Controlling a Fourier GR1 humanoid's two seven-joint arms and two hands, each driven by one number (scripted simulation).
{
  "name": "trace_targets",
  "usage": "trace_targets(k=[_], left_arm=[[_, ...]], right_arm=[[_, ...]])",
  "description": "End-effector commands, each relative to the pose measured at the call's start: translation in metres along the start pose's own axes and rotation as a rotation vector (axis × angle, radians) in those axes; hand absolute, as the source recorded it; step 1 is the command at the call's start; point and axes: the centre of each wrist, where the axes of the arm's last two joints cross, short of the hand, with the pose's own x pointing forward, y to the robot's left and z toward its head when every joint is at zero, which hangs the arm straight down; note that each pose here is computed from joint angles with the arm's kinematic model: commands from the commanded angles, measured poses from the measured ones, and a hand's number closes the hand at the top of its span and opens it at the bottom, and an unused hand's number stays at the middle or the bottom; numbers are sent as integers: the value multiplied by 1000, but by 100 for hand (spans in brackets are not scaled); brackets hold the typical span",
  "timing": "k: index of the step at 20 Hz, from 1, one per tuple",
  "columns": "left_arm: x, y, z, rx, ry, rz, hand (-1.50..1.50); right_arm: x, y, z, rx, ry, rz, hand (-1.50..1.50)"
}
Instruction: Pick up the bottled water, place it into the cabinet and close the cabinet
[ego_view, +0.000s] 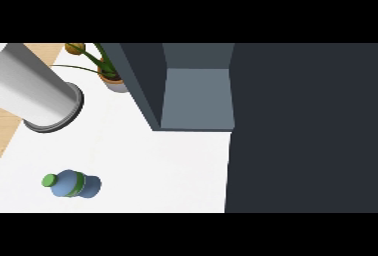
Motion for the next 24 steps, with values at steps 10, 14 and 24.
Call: trace_targets(k=[10,14,24], left_arm=[[17,-1,22,22,-78,50,-150],[18,7,20,22,-45,52,-150],[-40,15,-8,107,18,113,-150]], right_arm=[[43,5,41,4,-34,-20,-150],[47,5,38,12,-36,-11,-150],[39,2,54,46,-48,-11,-150]])
